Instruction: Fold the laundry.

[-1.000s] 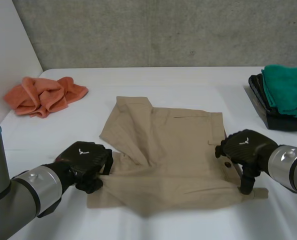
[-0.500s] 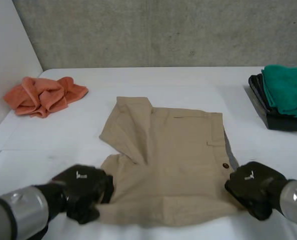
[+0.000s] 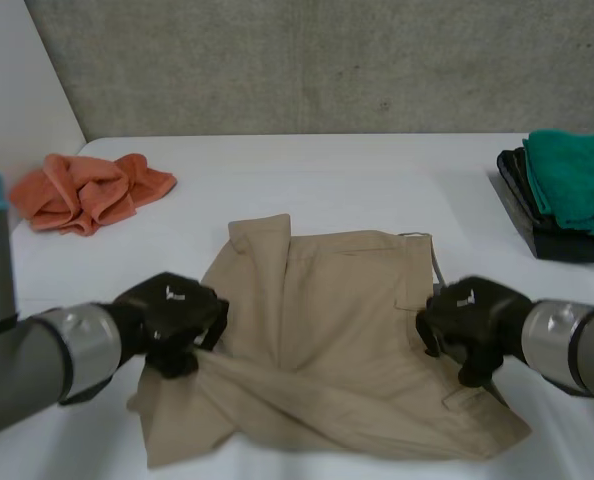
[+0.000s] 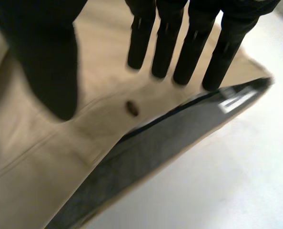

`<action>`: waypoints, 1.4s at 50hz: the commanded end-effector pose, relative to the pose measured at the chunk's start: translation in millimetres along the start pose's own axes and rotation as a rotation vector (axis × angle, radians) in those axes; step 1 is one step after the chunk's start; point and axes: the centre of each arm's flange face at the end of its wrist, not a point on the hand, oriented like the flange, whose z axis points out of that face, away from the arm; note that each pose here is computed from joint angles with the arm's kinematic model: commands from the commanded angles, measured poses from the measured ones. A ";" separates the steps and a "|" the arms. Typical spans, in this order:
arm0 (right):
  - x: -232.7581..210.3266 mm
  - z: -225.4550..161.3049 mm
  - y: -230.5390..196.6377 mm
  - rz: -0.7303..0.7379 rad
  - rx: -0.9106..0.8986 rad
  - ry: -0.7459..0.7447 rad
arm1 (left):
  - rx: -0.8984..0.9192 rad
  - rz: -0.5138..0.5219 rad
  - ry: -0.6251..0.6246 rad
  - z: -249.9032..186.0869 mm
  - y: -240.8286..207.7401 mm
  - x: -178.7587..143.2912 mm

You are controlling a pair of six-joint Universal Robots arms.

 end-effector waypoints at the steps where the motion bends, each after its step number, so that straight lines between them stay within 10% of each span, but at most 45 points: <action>1: 6.7 -18.4 -19.8 0.074 0.086 0.091 | -0.061 -0.102 -0.039 17.3 -1.7 -10.4; 24: -37.5 -10.7 37.3 -0.077 -0.014 0.078 | -0.059 -0.138 -0.059 20.0 2.4 -19.8; 42: -30.2 -53.7 36.0 -0.350 -0.171 -0.045 | -0.217 -0.111 0.305 -66.1 20.4 49.9; 51: -7.6 0.3 -12.7 -0.116 0.067 0.080 | -0.109 0.023 0.038 -1.2 -3.9 -18.1; 70: 47.2 157.0 -54.3 -0.131 0.386 0.593 | 0.450 -0.024 -0.395 157.6 -51.0 -107.1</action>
